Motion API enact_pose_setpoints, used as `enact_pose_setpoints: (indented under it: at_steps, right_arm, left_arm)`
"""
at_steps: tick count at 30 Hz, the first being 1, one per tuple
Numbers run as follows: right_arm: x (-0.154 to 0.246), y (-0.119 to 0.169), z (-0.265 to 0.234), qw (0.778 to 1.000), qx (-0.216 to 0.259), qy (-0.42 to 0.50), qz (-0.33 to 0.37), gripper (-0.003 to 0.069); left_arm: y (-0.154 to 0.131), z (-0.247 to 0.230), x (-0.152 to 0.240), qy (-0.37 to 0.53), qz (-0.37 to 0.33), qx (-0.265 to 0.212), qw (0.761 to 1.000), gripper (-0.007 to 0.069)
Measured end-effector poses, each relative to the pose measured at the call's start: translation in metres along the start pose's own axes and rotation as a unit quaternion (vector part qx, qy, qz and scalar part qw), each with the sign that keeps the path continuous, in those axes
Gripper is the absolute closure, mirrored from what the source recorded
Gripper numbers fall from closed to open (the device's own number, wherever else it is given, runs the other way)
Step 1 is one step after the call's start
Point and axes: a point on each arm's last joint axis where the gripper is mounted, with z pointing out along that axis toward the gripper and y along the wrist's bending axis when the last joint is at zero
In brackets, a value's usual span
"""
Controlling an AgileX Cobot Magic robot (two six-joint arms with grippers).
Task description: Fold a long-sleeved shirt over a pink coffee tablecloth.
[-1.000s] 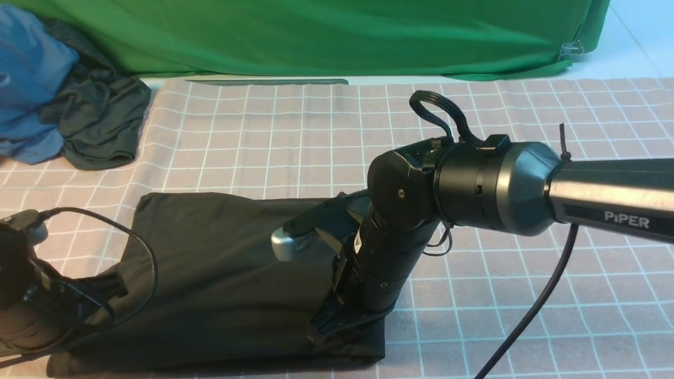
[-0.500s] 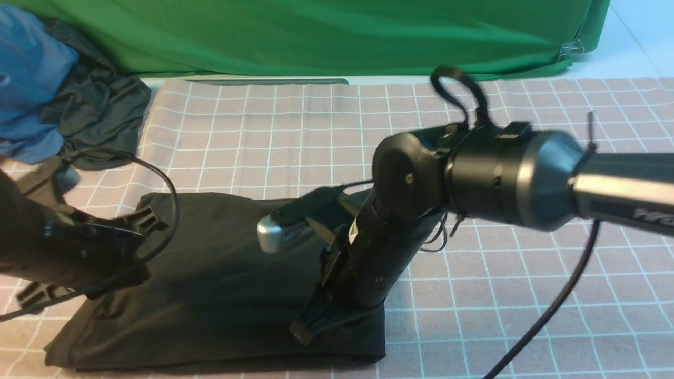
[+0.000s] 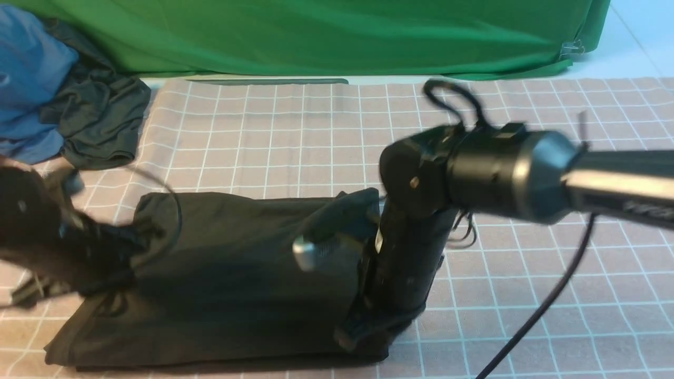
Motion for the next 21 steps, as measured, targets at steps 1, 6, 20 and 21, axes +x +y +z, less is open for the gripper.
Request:
enact_pose_setpoints:
  at_steps: [1,6,20,21]
  right_arm:
    - [-0.003,-0.001,-0.01,1.0,0.001,-0.019,0.0,0.0623]
    - [-0.025,-0.021,-0.061,0.994,0.008,-0.104,0.015,0.0623]
    - [-0.032,-0.074,-0.082,0.991,0.02,-0.118,0.061,0.0623]
    - [-0.032,-0.074,-0.081,0.991,0.02,-0.117,0.061,0.0623]
  left_arm:
    - [-0.006,-0.006,-0.007,-0.01,0.002,0.015,1.0,0.0612]
    - [-0.04,-0.03,-0.036,-0.016,0.032,0.102,0.994,0.0612]
    - [-0.132,0.033,-0.028,0.089,0.24,0.172,0.951,0.039]
    - [-0.136,0.037,-0.026,0.091,0.25,0.169,0.949,0.0356]
